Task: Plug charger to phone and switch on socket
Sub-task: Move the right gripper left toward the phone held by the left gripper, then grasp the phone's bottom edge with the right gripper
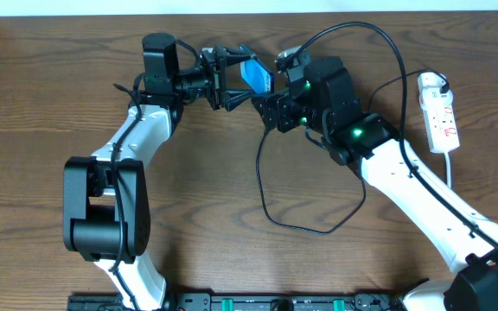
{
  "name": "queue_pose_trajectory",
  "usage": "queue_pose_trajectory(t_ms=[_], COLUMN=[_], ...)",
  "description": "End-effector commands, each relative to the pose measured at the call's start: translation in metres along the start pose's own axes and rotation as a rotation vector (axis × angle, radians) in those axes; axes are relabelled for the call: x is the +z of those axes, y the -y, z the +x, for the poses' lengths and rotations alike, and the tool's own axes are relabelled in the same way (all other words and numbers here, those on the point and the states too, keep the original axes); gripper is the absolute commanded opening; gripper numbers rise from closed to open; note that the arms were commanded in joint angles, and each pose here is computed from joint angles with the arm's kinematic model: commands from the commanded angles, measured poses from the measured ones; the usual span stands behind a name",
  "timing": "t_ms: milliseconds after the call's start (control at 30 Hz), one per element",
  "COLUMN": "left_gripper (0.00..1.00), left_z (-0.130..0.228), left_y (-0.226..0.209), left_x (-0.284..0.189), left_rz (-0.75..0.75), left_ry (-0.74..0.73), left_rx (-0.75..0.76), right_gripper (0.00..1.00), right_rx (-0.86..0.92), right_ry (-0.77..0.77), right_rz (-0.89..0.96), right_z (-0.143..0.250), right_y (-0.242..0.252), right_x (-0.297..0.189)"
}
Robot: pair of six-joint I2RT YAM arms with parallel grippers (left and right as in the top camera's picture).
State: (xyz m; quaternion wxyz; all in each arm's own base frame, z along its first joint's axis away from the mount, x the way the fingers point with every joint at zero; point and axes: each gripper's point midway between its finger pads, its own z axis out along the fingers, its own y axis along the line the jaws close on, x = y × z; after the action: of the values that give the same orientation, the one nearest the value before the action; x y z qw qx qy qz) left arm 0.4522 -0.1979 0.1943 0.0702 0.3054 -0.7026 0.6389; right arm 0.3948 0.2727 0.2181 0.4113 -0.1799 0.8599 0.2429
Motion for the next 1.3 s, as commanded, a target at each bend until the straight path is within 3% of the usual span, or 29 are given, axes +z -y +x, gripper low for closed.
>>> queue_pose_trajectory(t_ms=[0,100,733,1100,1267], left_gripper=[0.51,0.51,0.51,0.51,0.52], left_z=[0.009,0.010,0.027,0.027,0.027], left_y=[0.004,0.004,-0.001,-0.001,-0.001], left_x=[0.001,0.002,0.016,0.017,0.017], left_rz=[0.001,-0.001,-0.024,-0.024,-0.024], left_ry=[-0.051,-0.055,-0.112,-0.113,-0.113], left_rx=[0.014,0.014,0.021,0.021,0.021], right_gripper=[0.71,0.62,0.44,0.22,0.18], right_rx=[-0.015,-0.017,0.018,0.055,0.071], right_ry=[0.038,0.039,0.062,0.060,0.050], right_rz=[0.043,0.037,0.051,0.014,0.000], right_z=[-0.014,-0.013,-0.012,-0.011,-0.008], right_y=[0.005,0.003,0.000,-0.005,-0.006], right_x=[-0.001,0.001,0.020,0.025,0.029])
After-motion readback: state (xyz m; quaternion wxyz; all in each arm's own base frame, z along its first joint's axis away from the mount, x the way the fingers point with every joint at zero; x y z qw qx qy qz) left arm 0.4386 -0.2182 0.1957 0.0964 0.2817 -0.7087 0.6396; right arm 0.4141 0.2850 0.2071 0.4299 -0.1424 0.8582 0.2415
